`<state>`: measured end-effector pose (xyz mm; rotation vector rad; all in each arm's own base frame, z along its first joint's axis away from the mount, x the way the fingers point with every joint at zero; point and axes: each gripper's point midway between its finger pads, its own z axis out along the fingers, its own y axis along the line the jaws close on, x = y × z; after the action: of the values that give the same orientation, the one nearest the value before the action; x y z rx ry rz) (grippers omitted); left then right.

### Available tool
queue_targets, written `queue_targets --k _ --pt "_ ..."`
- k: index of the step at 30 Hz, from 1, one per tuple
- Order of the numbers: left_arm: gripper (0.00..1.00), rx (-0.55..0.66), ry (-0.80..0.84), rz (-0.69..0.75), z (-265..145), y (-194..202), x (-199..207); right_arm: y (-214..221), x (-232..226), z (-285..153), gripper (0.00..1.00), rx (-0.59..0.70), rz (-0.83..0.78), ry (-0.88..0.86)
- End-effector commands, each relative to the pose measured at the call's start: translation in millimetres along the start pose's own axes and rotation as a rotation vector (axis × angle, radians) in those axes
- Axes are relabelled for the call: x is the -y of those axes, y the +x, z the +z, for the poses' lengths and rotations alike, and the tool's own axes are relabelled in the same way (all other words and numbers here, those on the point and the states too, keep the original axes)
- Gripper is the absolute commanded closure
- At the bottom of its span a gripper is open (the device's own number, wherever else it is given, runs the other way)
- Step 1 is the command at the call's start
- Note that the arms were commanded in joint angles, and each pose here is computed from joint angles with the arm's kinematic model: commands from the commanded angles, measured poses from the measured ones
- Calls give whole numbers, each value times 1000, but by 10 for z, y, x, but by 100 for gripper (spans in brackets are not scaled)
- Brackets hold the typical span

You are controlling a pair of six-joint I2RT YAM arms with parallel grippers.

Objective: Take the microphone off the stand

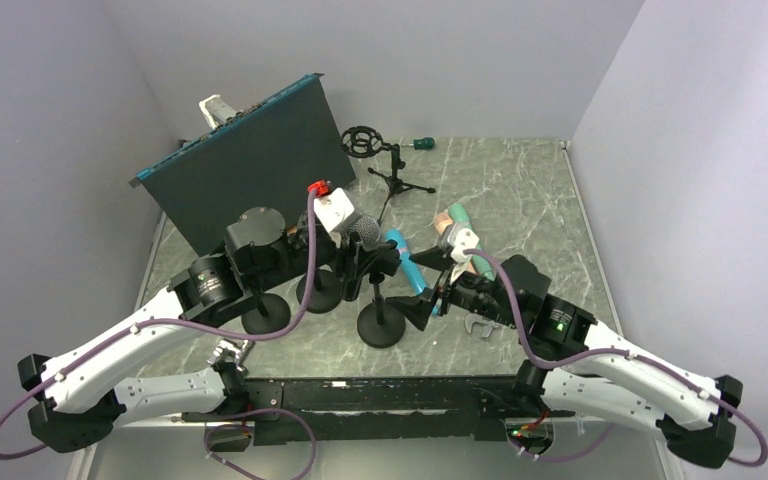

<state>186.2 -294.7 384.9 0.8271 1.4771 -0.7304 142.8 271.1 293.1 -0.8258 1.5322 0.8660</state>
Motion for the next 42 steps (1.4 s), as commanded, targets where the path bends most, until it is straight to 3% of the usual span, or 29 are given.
queue_targets --k 1,6,17,27,29,31,32,33,34,42 --pt "100 32 157 135 -130 -103 73 -350 -132 -3 1 158 -75 -230" --pt "100 43 251 130 -169 -180 49 -382 -105 3 1 173 -86 -327" --pt "100 54 317 87 -150 -182 141 -476 -99 244 0 169 -83 -372" --pt "100 63 323 68 -137 -190 155 -482 -104 333 14 158 -66 -393" --pt "100 63 322 67 -133 -184 153 -465 -82 367 21 146 -58 -385" --pt "100 59 320 63 -126 -177 150 -464 -67 384 37 145 -57 -379" --pt "100 59 320 61 -124 -177 148 -454 -55 393 53 143 -54 -371" --pt "100 58 322 59 -126 -176 153 -446 -36 404 96 142 -54 -362" --pt "100 60 324 58 -127 -181 156 -420 -16 421 100 135 -51 -352" --pt "100 95 294 35 -184 -437 123 -290 55 487 100 112 -49 -324"
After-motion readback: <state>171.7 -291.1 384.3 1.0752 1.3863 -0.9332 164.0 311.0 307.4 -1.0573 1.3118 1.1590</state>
